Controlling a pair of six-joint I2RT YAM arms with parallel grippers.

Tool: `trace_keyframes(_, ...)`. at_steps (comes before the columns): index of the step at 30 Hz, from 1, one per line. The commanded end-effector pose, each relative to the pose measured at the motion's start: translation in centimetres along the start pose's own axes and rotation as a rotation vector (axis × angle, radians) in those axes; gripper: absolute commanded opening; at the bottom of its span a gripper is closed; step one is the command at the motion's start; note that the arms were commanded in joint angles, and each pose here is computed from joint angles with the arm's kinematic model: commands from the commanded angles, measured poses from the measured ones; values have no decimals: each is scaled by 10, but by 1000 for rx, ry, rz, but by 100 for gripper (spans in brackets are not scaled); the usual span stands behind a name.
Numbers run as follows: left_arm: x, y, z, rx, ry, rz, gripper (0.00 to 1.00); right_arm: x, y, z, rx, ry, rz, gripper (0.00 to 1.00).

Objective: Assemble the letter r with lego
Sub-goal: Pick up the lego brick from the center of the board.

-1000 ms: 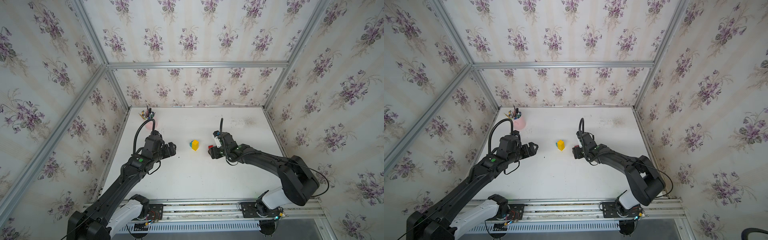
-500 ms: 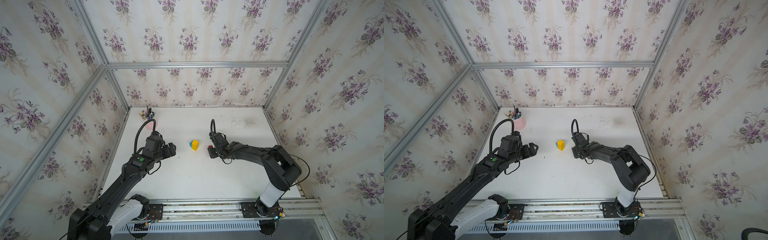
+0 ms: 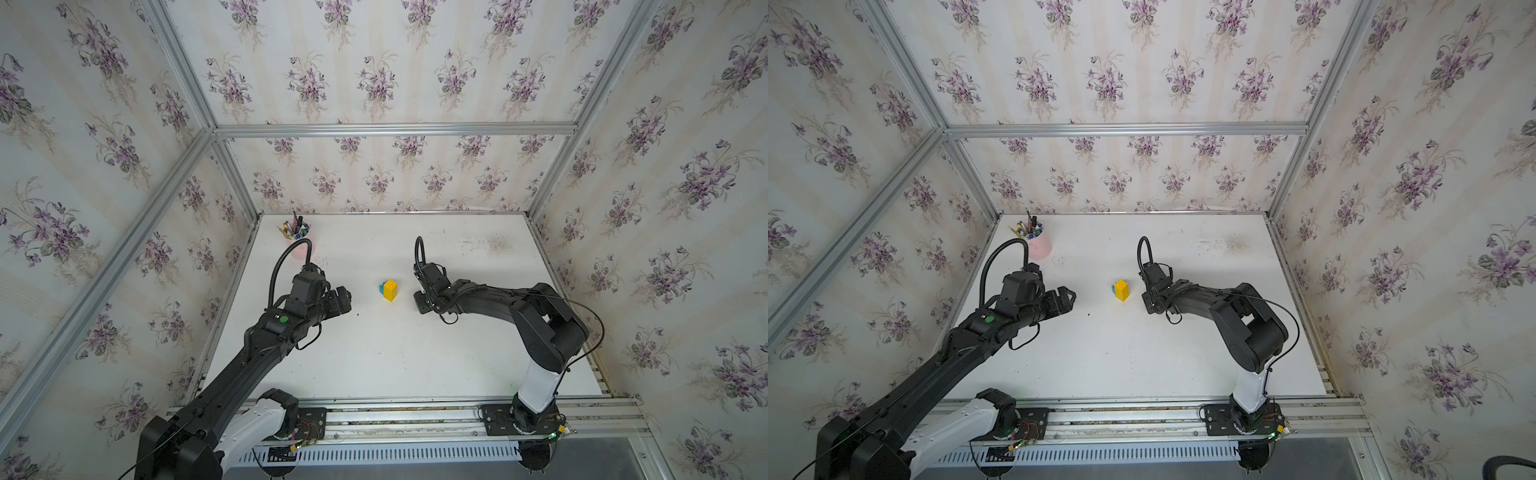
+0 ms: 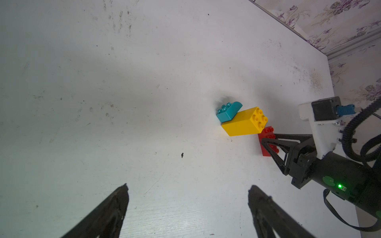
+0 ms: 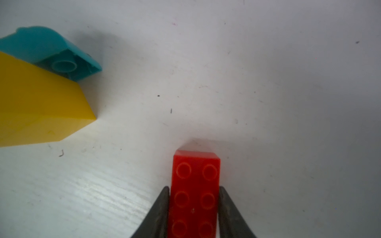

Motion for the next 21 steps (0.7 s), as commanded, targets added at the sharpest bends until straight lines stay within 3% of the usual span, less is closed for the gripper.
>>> trace_keyframes(1,1,3,0,-14,-2,-1,93,3,0,-5,-5,18,-33,33)
trace_keyframes(6,-3,2,-2,-21,2,23,93,6,13,-27,-116,30,-126,25)
trace_keyframes(14,-20,-6,-1,6,60,30,94,41,62,-60,-325,140,-414,27)
trace_keyframes(18,-23,-9,7,-3,147,28,94,56,76,-60,-333,179,-487,27)
trace_keyframes(21,-24,-11,12,2,176,21,94,52,80,-64,-342,137,-495,28)
Point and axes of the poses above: each gripper's point midway between its finger pads, its own z axis out along the fingers, its own y axis along the line the jaws close on, x = y × z, the point moved 2 cm from there along -z, back along the fingers, and after that the axes turned 5 degrees about z, right-handed, at the moved point
